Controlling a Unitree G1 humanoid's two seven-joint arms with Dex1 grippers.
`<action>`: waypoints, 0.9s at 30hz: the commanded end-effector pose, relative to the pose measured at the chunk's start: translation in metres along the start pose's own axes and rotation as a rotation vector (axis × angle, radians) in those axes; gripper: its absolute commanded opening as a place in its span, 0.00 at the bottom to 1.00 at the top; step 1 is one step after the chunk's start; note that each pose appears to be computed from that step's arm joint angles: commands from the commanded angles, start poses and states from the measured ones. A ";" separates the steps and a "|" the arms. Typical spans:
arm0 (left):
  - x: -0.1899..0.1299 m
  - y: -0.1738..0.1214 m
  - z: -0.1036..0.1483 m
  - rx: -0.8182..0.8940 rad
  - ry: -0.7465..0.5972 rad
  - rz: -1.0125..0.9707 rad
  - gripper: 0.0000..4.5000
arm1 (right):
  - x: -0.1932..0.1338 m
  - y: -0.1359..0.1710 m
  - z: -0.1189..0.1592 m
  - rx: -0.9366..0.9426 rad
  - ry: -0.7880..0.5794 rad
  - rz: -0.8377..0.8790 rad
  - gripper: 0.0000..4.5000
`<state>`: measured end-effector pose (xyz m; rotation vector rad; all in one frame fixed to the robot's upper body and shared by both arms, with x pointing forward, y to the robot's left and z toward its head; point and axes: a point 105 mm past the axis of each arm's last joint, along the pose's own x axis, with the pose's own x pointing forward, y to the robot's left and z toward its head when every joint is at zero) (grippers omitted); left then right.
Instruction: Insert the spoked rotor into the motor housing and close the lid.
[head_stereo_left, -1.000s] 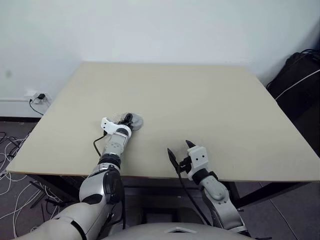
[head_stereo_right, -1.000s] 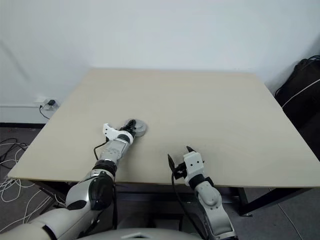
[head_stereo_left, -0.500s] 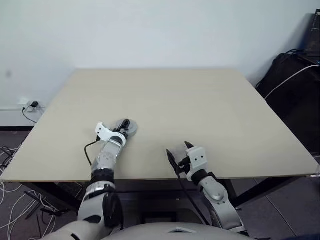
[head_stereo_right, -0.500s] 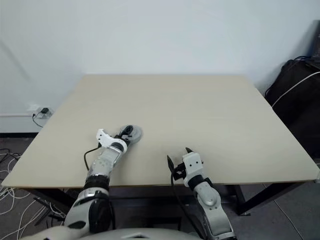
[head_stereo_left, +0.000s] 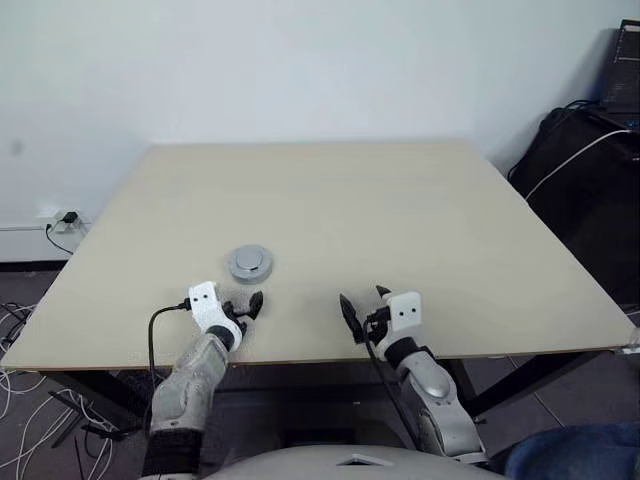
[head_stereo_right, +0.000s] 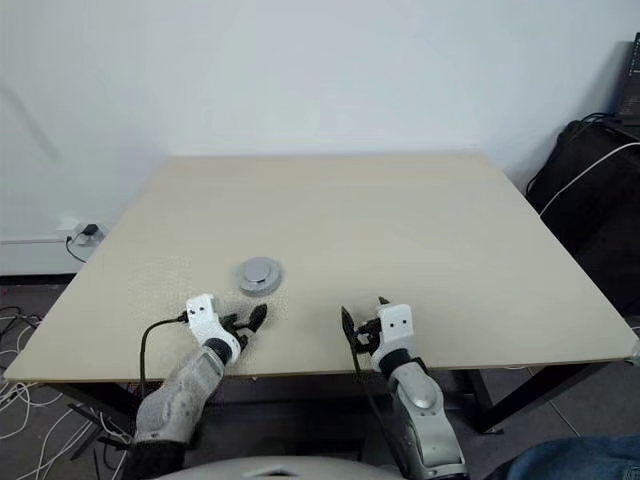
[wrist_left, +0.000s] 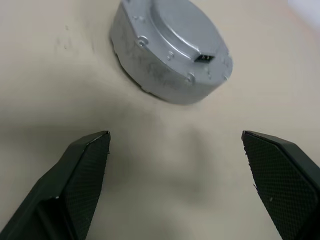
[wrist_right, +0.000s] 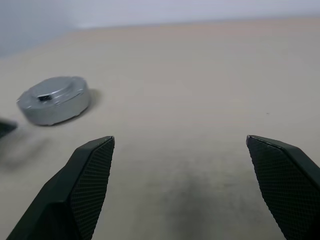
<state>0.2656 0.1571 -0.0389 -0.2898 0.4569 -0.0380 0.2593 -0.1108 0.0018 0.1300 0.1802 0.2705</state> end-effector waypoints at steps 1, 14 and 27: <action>-0.007 0.005 0.014 0.203 -0.136 0.086 0.99 | 0.002 -0.011 0.011 0.023 -0.050 -0.071 1.00; -0.016 -0.009 0.041 0.418 -0.480 0.139 0.99 | -0.020 -0.055 0.018 -0.090 -0.203 -0.407 1.00; -0.016 -0.028 0.043 0.407 -0.564 0.028 0.99 | -0.035 -0.060 0.010 -0.080 -0.249 -0.482 1.00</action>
